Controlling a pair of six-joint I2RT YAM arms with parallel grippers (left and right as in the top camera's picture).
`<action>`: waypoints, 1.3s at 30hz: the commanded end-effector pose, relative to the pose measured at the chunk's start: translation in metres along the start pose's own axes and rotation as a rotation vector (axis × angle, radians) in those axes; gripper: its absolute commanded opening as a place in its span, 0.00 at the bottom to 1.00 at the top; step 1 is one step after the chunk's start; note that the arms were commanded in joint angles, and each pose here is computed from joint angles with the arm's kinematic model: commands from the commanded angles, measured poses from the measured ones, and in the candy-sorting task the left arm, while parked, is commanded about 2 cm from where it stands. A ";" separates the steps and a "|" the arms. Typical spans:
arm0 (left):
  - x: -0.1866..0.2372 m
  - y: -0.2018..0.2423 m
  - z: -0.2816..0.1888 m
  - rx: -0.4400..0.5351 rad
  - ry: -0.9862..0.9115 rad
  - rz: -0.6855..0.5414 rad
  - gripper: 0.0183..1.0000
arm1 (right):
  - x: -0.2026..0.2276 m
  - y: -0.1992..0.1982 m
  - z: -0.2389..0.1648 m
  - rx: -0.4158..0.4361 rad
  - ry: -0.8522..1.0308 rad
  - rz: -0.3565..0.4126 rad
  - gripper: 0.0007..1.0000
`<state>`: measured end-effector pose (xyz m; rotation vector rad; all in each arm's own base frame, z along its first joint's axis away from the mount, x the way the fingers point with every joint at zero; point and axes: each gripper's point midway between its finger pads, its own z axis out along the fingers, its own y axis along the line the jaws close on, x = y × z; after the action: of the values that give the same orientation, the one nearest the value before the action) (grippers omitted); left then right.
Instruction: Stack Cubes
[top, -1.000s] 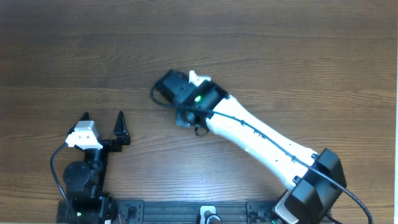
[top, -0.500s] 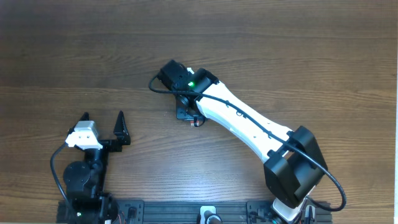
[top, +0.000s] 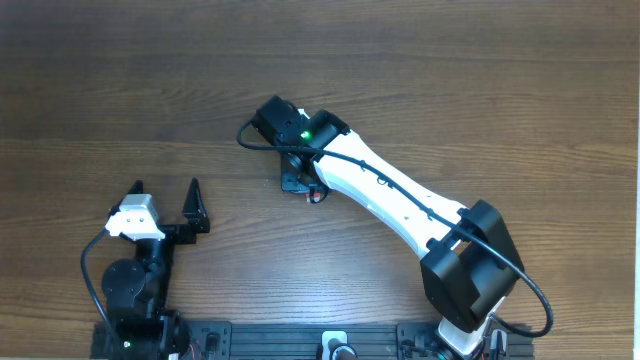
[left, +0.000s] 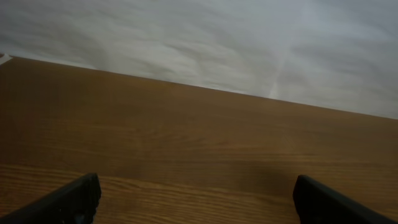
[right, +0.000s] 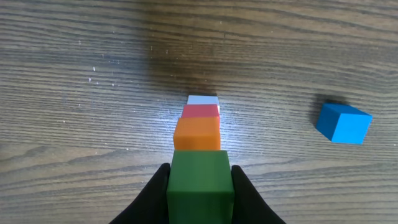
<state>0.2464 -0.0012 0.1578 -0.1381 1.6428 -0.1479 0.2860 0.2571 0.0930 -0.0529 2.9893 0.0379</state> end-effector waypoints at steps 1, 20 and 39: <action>0.002 -0.001 0.000 0.009 0.002 0.015 1.00 | -0.006 0.004 0.000 -0.009 -0.009 -0.001 0.01; 0.002 -0.001 0.000 0.009 0.002 0.015 1.00 | -0.007 0.005 0.008 -0.001 -0.002 -0.006 0.01; 0.002 -0.001 0.000 0.009 0.002 0.015 1.00 | -0.008 0.006 0.011 0.001 -0.004 -0.006 0.11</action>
<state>0.2464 -0.0011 0.1578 -0.1384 1.6427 -0.1476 0.2890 0.2600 0.0827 -0.0593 2.9965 0.0274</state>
